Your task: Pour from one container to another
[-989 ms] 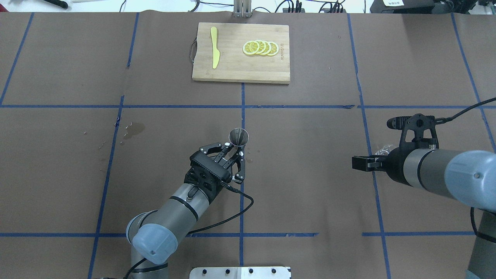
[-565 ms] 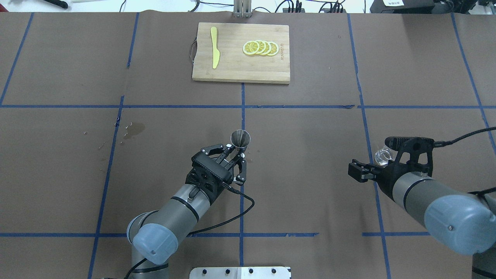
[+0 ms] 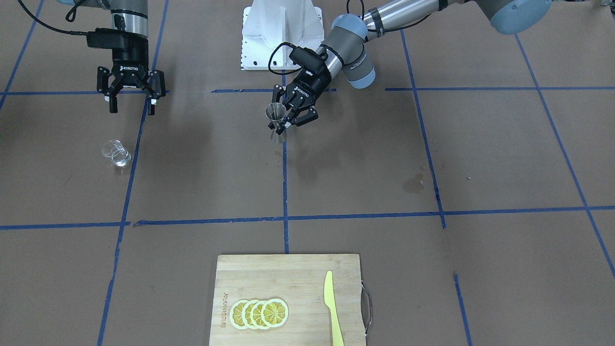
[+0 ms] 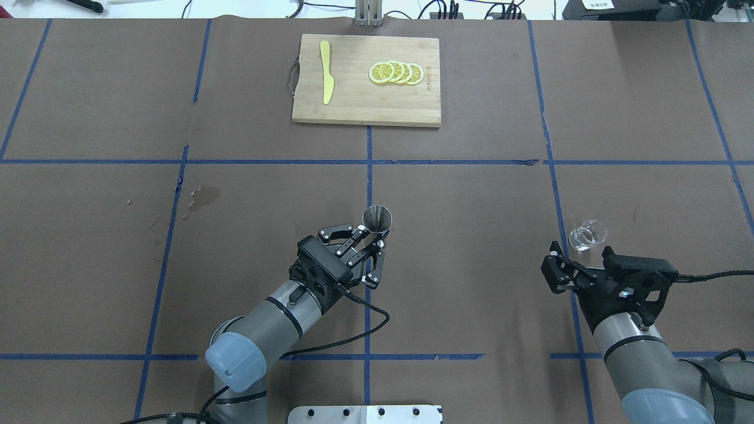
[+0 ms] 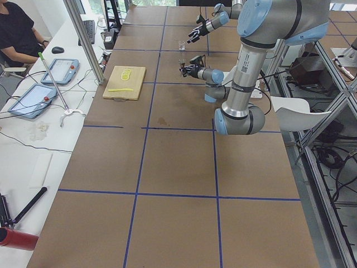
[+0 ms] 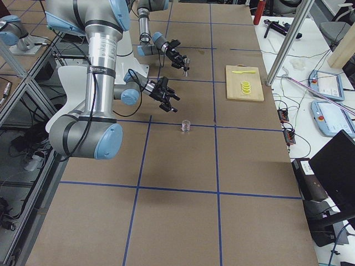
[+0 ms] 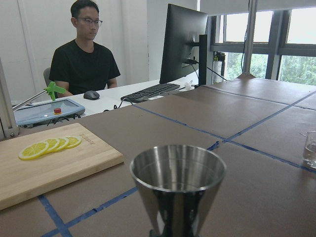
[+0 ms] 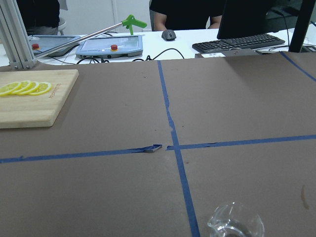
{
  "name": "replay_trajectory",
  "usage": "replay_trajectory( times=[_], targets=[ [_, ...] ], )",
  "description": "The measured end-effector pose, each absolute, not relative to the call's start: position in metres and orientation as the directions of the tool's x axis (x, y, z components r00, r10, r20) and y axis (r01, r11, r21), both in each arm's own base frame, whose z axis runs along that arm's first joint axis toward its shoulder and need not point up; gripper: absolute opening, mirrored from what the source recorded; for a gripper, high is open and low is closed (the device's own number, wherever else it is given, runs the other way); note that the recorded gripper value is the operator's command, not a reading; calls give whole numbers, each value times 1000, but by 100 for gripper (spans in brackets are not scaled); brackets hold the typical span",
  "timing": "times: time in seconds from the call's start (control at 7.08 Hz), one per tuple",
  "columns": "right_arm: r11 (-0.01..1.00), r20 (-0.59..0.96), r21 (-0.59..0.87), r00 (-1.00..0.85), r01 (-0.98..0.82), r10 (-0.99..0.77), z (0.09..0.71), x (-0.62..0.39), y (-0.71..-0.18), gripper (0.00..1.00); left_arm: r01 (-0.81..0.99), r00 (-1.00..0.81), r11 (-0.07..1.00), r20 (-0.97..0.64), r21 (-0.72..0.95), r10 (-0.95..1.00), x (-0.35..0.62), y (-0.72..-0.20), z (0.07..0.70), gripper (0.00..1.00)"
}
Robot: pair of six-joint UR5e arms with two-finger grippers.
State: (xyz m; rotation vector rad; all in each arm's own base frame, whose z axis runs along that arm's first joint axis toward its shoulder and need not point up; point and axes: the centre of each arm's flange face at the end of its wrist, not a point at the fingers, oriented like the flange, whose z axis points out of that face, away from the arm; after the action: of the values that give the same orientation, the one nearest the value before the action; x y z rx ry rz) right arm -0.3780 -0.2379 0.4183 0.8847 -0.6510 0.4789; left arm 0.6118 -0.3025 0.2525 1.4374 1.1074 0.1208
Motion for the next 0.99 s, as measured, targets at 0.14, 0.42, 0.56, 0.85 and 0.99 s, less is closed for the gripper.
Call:
replay_trajectory(
  times=[0.14, 0.42, 0.56, 0.85, 0.99],
  targets=[
    [534, 695, 554, 707, -639, 126, 427, -381, -238, 94, 539, 531, 214, -525, 815, 665, 612, -304, 252, 0],
    [468, 729, 550, 671, -692, 136, 443, -386, -236, 93, 538, 535, 198, -513, 819, 671, 612, -306, 245, 0],
    [421, 734, 572, 669, -704, 121, 456, -389, -234, 94, 538, 537, 193, -510, 820, 672, 613, -306, 242, 0],
    [356, 722, 618, 685, -701, 97, 487, -396, -232, 93, 540, 536, 189, -509, 820, 673, 613, -307, 239, 0],
    [345, 710, 635, 698, -692, 93, 502, -398, -232, 93, 539, 537, 188, -507, 821, 674, 613, -307, 238, 0]
  ],
)
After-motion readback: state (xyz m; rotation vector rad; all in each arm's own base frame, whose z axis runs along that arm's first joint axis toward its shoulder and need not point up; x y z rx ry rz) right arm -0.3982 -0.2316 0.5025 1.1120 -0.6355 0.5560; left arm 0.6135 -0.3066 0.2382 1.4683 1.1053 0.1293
